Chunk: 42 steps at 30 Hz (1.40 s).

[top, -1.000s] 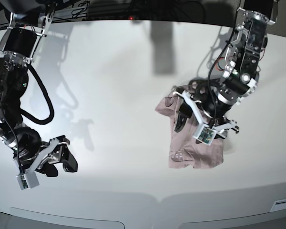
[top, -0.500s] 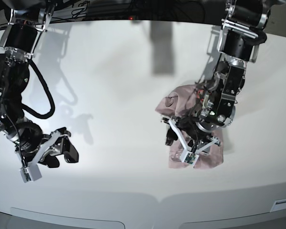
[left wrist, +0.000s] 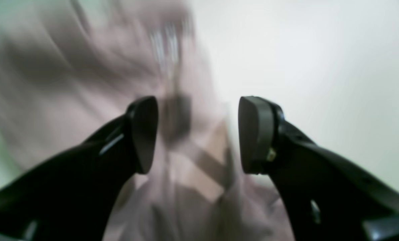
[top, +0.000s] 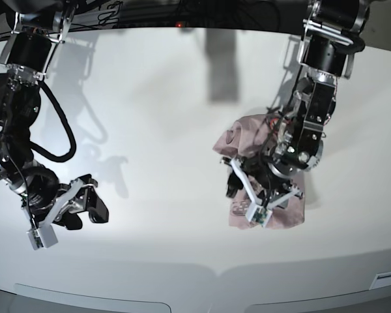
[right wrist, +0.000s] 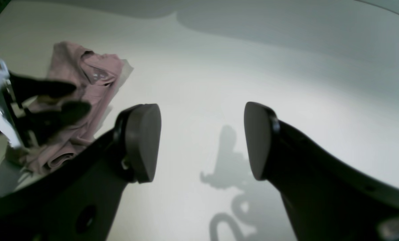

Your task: Fold the T-shirt properly

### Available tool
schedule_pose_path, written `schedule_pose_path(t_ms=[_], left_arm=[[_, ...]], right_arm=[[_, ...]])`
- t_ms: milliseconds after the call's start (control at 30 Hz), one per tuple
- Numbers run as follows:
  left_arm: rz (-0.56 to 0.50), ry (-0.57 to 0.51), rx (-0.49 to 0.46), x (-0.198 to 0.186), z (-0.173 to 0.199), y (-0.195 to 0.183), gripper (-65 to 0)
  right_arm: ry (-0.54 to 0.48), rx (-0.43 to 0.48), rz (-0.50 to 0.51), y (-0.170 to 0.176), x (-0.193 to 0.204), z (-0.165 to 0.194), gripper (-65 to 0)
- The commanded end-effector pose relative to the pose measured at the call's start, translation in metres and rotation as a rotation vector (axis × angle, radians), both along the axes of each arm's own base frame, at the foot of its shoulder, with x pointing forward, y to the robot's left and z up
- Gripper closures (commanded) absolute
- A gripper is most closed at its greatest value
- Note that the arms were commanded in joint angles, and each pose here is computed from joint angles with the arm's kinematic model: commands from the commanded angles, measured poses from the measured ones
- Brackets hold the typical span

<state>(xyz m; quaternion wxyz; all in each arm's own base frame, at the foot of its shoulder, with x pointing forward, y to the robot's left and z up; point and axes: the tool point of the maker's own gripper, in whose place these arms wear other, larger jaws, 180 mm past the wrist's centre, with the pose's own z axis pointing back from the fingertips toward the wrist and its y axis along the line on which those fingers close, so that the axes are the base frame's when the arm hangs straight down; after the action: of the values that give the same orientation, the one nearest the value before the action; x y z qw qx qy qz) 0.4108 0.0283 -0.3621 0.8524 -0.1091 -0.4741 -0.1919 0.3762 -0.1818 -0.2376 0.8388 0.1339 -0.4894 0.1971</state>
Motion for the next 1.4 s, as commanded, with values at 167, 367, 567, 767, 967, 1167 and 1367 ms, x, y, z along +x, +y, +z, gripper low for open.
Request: schedule_pose_path(t_ms=[167, 367, 567, 767, 967, 1167, 1367], left_arm=[[-0.051, -0.250, -0.048, 0.006, 0.120, -0.015, -36.9], [0.104, -0.283, 0.065, 0.004, 0.150, 0.052, -36.9], [0.294, -0.201, 0.183, -0.018, 0.120, 0.148, -36.9], [0.349, -0.143, 0.271, -0.086, 0.101, 0.193, -36.9], [0.392, 0.019, 0.345, -0.161, 0.073, 0.218, -36.9], [0.373, 0.254, 0.443, -0.246, 0.033, 0.235, -36.9], [0.319, 0.531, 0.487, -0.348, 0.000, 0.234, -36.9]], right_arm=[[-0.076, 0.027, 0.027, 0.004, 0.003, 0.024, -39.0], [-0.024, -0.004, 0.044, 0.006, -0.014, 0.011, -39.0], [0.057, -0.070, 0.051, 0.000, -0.053, -0.016, -39.0], [0.132, -0.086, -0.009, -0.022, -0.103, -0.029, -39.0], [0.331, -0.034, -0.037, -0.040, -0.177, -0.049, -39.0], [0.542, -0.107, -0.108, -0.067, -0.259, -0.064, -39.0], [0.816, -0.110, -0.111, -0.063, -0.349, -0.084, -39.0]])
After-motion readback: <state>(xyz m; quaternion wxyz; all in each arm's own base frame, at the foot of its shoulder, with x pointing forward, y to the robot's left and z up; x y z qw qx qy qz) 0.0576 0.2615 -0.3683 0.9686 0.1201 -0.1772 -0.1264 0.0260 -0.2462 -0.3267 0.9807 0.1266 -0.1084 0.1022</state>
